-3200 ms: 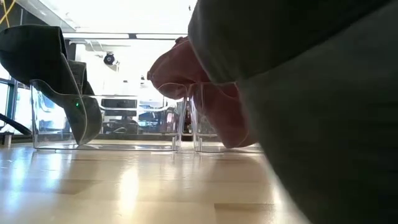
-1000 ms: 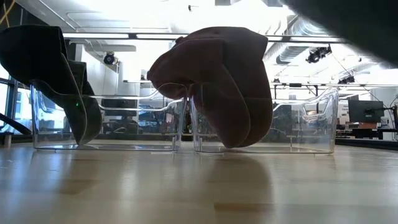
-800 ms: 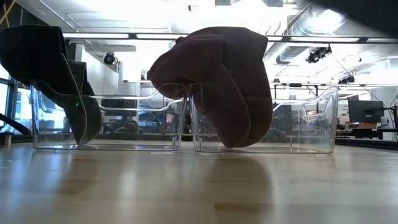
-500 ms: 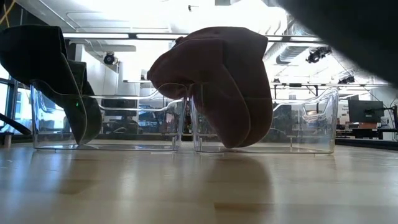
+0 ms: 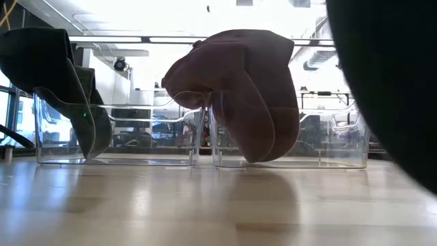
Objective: Pick & Place hat
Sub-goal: Put the black cap into the left transparent bin
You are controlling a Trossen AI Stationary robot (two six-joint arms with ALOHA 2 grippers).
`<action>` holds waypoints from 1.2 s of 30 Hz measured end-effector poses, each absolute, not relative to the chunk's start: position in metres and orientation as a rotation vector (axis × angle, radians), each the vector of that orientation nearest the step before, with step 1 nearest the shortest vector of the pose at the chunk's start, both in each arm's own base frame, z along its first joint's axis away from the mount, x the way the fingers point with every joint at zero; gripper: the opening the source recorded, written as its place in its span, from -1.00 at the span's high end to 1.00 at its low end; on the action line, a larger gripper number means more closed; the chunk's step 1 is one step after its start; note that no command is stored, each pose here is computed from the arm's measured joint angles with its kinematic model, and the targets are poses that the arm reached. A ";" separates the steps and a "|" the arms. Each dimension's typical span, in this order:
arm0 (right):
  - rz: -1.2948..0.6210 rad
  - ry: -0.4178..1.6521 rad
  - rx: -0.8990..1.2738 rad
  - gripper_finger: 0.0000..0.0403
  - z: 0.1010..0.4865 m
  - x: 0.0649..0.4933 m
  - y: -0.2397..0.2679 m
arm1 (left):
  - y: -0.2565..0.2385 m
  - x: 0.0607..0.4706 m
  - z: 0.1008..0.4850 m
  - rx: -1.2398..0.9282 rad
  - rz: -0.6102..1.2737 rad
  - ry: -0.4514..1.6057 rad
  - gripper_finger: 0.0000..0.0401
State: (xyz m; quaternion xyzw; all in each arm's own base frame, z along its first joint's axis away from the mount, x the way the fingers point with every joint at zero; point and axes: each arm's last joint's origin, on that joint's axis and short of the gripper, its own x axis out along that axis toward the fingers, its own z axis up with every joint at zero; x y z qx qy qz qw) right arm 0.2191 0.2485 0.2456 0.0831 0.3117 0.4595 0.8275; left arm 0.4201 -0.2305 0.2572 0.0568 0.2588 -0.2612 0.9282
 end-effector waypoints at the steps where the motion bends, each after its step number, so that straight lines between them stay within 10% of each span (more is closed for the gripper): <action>1: 0.960 0.643 0.164 -0.03 0.246 0.216 0.252 | -0.231 0.420 0.258 0.110 -0.557 0.518 1.00; 11: 0.738 0.551 0.088 0.94 0.246 0.195 0.269 | -0.238 0.423 0.271 0.096 -0.763 0.360 0.99; 26: 0.627 0.535 0.076 0.98 0.245 0.192 0.269 | -0.213 0.430 0.264 -0.007 -0.770 0.499 -0.10; 36: 0.498 0.455 0.022 0.98 0.248 0.195 0.266 | -0.208 0.373 0.325 0.253 -0.252 0.643 -0.08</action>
